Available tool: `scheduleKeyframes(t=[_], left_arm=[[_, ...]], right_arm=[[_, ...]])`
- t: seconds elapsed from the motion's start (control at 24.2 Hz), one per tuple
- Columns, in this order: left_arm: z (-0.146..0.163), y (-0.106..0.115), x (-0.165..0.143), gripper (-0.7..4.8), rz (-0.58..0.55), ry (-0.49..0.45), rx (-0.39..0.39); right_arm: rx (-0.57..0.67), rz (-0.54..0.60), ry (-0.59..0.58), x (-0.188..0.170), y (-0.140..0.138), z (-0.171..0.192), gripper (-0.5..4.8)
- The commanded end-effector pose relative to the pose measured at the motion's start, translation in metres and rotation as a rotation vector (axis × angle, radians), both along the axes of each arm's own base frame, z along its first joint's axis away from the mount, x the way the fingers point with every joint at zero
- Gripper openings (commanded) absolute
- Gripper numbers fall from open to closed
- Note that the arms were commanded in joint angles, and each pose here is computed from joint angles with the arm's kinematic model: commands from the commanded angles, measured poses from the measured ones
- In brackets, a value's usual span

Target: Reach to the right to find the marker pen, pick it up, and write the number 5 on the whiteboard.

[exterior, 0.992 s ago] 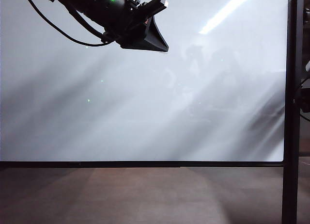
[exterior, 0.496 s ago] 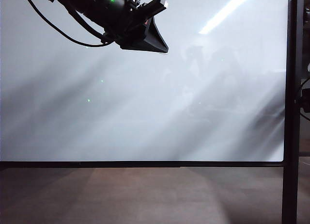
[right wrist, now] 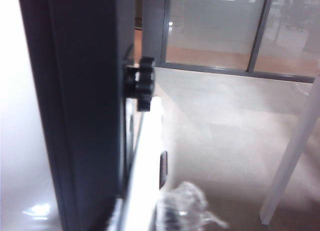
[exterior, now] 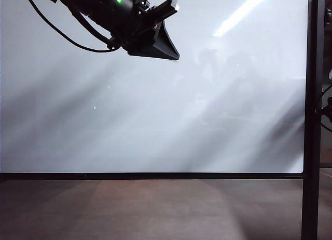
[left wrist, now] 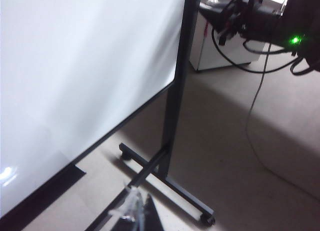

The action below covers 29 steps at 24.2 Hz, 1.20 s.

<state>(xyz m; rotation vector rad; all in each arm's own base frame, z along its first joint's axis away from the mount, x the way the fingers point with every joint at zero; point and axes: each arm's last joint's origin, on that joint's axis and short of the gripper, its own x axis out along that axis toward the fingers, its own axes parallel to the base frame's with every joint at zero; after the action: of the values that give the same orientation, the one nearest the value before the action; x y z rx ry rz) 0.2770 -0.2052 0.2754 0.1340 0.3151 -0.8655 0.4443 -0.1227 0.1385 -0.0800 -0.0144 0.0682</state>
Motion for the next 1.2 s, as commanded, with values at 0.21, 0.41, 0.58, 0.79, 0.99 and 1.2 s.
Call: scheduleKeyframes(t=[0.21,0.41,0.58,0.79,0.99,1.2], left_arm=[[0.002,0.000,0.000,-0.05,-0.005,0.001,-0.005],[0.018,0.006,-0.009,-0.05,-0.006,-0.030,-0.028],[0.050,0.022,-0.030,-0.05,0.000,-0.085,-0.065],[0.104,0.057,-0.069,-0.05,0.152,-0.209,-0.107],[0.141,0.081,-0.085,-0.05,0.300,-0.297,-0.146],[0.156,0.083,-0.085,-0.05,0.314,-0.327,-0.168]], right_arm=[[0.004,0.000,-0.087,-0.001,0.001,0.013,-0.06],[0.031,-0.231,-0.089,-0.040,-0.025,0.031,-0.06],[0.112,-0.322,-0.082,-0.097,-0.027,0.057,-0.06],[0.136,-0.224,0.020,-0.153,0.035,0.129,-0.06],[0.111,0.005,-0.043,-0.211,0.130,0.206,-0.06],[0.096,0.166,-0.077,-0.210,0.178,0.241,-0.06]])
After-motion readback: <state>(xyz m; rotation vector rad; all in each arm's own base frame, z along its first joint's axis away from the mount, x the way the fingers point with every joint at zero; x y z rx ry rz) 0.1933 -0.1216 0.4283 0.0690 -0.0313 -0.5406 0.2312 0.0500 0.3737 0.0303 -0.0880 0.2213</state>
